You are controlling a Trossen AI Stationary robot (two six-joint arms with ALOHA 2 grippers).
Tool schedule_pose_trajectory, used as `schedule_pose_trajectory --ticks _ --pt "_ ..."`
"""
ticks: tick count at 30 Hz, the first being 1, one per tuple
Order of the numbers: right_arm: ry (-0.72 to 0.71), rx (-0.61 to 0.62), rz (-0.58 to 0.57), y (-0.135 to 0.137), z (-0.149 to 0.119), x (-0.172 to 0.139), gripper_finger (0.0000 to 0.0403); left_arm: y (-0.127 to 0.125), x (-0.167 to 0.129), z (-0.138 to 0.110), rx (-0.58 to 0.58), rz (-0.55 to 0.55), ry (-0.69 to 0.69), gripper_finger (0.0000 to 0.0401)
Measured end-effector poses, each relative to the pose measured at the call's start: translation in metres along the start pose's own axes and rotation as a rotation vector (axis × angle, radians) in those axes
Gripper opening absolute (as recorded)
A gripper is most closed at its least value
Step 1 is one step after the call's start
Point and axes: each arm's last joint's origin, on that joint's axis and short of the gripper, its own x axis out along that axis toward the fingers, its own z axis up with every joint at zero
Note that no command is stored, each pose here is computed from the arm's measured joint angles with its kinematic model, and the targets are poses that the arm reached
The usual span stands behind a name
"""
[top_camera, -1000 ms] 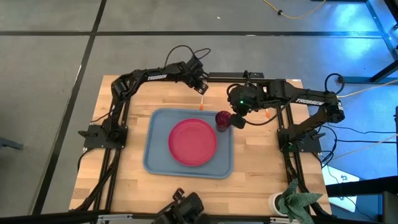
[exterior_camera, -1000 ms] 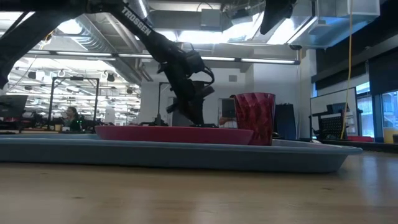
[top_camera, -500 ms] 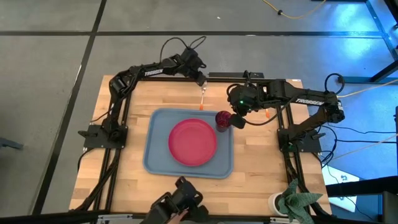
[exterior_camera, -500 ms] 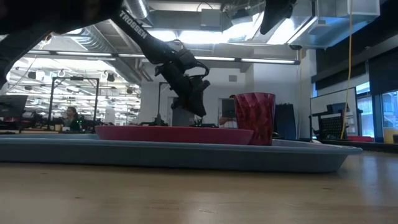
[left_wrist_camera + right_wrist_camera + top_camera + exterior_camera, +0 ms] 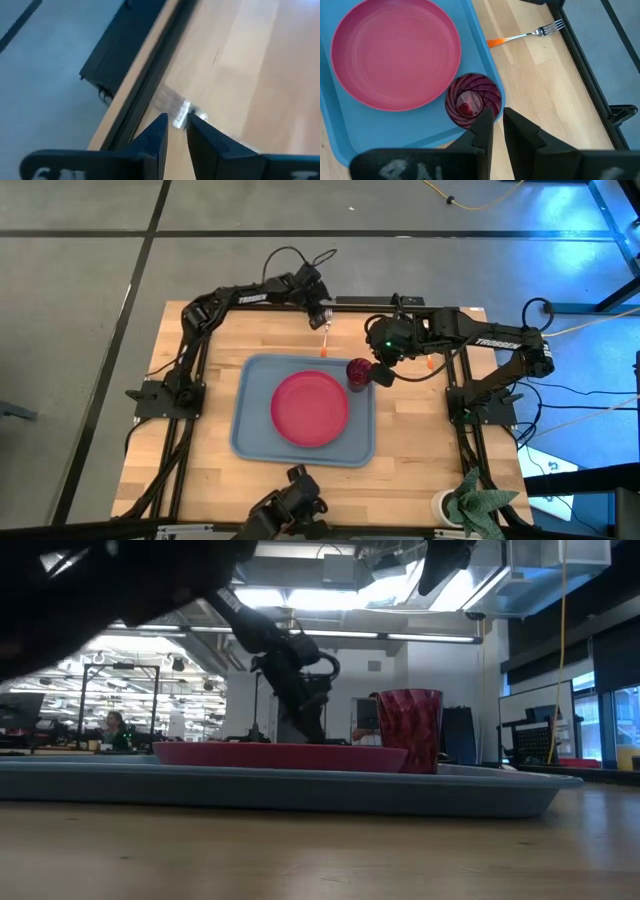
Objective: Pick and place plate/cup/fork/spoon on tray
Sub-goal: Put the orange fork on the blue serving tray to the left of the red plate
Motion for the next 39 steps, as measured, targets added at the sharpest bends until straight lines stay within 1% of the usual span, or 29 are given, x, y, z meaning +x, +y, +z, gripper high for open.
schedule_pose_trajectory --ticks 2,8,12,16,19,21,22,26,29,32,36,39 --pt "0.0 0.0 0.0 0.0 0.0 0.0 0.0049 -0.001 0.004 -0.002 0.041 0.012 0.011 0.0063" --pt "0.0 -0.001 0.0 0.0 0.0 0.0 0.0049 -0.01 0.007 0.003 0.171 0.005 -0.019 0.0063" --pt "0.0 -0.003 0.0 0.0 0.0 0.0 0.0049 -0.009 0.007 0.003 0.25 0.012 -0.027 0.0063" --pt "0.0 -0.003 0.0 0.0 0.0 0.0 0.0049 -0.005 0.006 0.002 0.308 0.023 -0.016 0.0063" --pt "0.0 -0.003 0.0 0.0 0.0 0.0 0.0049 -0.004 0.006 0.003 0.323 0.045 -0.019 0.0063" --pt "0.0 -0.003 0.0 0.0 0.0 0.0 0.0049 -0.004 0.006 0.002 0.283 0.048 -0.008 0.0063" --pt "0.0 -0.003 0.0 0.0 0.0 0.0 0.0049 -0.005 0.006 0.001 0.239 0.042 0.002 0.0063" --pt "0.0 -0.004 0.0 0.0 0.0 0.0 0.0049 -0.011 0.008 0.0 0.003 0.03 0.013 0.0063" --pt "0.0 -0.007 0.0 0.0 0.0 0.0 0.0049 -0.02 0.009 -0.001 -0.124 0.015 0.041 0.0063" --pt "0.001 -0.033 0.0 0.0 0.0 0.0 0.0049 -0.026 0.01 0.0 -0.19 0.053 0.053 0.0063" --pt "0.0 -0.071 -0.002 0.0 0.0 0.0 0.0049 -0.027 0.008 0.001 -0.254 0.026 0.052 0.0063" --pt "0.004 -0.1 -0.002 0.0 0.0 0.0 0.0049 -0.027 0.007 0.004 -0.328 0.022 0.049 0.0063"
